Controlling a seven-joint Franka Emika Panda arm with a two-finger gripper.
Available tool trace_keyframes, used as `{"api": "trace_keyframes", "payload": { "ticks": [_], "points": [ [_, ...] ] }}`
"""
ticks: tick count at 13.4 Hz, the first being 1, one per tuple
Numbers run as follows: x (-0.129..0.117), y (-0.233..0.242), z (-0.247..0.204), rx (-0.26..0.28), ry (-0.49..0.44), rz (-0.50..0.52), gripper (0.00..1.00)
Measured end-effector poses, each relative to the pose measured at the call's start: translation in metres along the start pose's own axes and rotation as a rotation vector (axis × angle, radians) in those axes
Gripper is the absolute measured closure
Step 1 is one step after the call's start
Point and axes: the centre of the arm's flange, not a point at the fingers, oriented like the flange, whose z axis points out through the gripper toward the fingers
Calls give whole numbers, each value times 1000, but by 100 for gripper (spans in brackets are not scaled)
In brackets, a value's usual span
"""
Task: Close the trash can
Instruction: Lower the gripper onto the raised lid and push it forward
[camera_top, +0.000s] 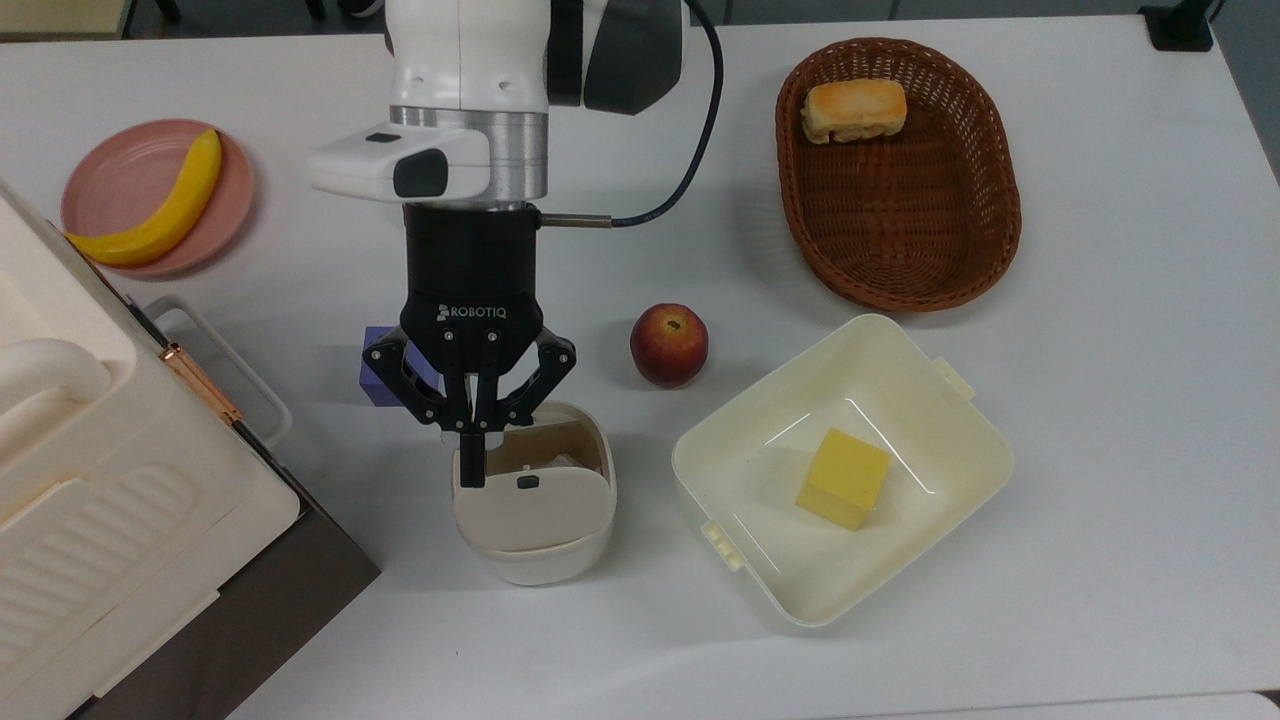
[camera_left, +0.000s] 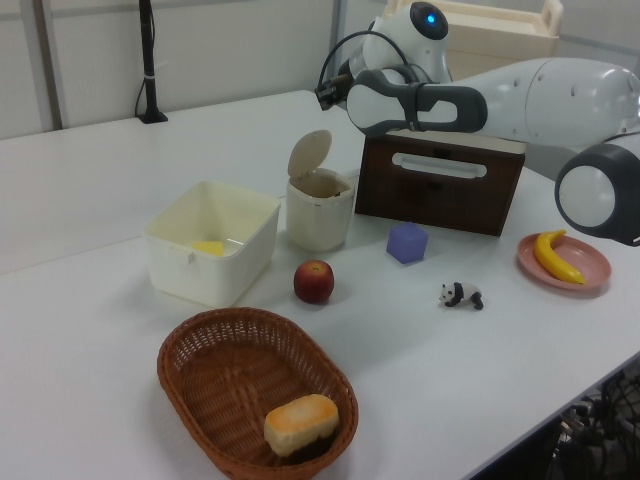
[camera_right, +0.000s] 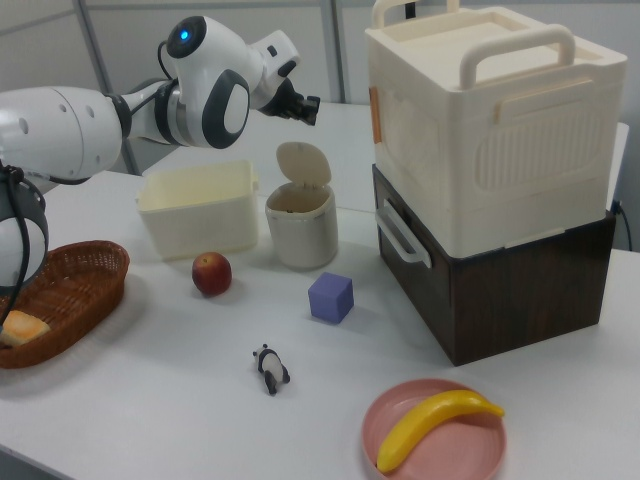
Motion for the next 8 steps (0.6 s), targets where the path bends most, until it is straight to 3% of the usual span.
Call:
{"api": "trace_keyframes", "payload": {
  "ticks": [8],
  "points": [
    [-10, -6, 14, -4, -22, -31, 99]
  ]
}}
